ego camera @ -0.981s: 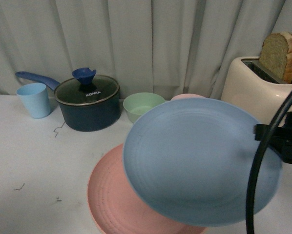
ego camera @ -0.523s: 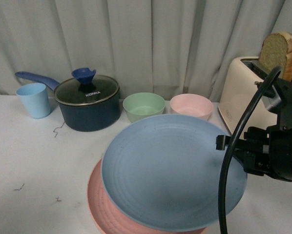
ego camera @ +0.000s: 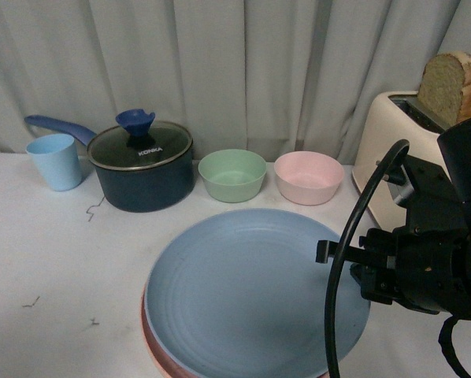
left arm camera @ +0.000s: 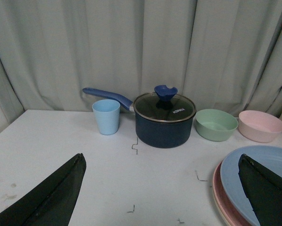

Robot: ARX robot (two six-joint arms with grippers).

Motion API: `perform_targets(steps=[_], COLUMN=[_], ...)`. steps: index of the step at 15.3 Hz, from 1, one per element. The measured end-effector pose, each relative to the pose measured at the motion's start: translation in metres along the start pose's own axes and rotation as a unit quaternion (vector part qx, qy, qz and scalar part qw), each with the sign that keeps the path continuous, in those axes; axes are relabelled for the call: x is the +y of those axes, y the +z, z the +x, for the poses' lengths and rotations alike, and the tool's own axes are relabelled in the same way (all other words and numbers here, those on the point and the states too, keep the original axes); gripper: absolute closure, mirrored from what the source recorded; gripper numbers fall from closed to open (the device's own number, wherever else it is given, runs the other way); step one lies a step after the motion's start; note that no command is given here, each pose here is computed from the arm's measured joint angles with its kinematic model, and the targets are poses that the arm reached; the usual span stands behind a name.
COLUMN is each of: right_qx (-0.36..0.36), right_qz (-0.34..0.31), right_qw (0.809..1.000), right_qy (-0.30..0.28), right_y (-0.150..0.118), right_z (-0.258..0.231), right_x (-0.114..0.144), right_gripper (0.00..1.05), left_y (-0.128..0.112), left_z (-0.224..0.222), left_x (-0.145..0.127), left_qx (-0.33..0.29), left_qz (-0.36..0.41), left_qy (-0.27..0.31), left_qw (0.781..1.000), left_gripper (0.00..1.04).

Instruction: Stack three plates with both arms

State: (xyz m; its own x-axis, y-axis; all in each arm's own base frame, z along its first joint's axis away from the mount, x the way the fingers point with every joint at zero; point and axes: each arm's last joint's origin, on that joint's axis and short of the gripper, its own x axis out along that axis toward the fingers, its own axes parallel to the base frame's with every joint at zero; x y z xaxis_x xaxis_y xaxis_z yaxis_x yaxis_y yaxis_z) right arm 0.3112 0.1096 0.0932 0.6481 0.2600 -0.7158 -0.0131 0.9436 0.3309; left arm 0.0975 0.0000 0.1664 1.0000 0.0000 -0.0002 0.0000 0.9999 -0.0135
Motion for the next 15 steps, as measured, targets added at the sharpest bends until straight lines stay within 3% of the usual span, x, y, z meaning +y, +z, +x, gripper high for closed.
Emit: perform_targets(steps=[5,9,13,14,15], right_qx=[0.013,0.003,-0.080,-0.095,-0.111], right_qz=[-0.001,0.007,0.034,0.041,0.047], right_qw=[1.000,1.000,0.995,0.992,0.989], right_qy=[-0.002,0.005,0.058,0.068,0.081], right_y=[-0.005,0.001,0.036,0.041,0.045], right_z=[0.004,0.000,-0.059,-0.073,-0.092], right_x=[0.004,0.004,0.004,0.002,-0.001], right_gripper=[1.00,0.57,0.09,0.05,0.07], left_y=[0.000,0.000,0.000,0.000,0.000], left_z=[0.000,0.000,0.000,0.000,0.000], left_x=[0.000,0.000,0.000,0.000,0.000], left_qx=[0.000,0.000,0.000,0.000,0.000], left_qz=[0.000,0.000,0.000,0.000,0.000], left_qy=[0.000,0.000,0.000,0.000,0.000], left_qw=[1.000,1.000,1.000,1.000,1.000], left_gripper=[0.07,0.07,0.07,0.07,0.07])
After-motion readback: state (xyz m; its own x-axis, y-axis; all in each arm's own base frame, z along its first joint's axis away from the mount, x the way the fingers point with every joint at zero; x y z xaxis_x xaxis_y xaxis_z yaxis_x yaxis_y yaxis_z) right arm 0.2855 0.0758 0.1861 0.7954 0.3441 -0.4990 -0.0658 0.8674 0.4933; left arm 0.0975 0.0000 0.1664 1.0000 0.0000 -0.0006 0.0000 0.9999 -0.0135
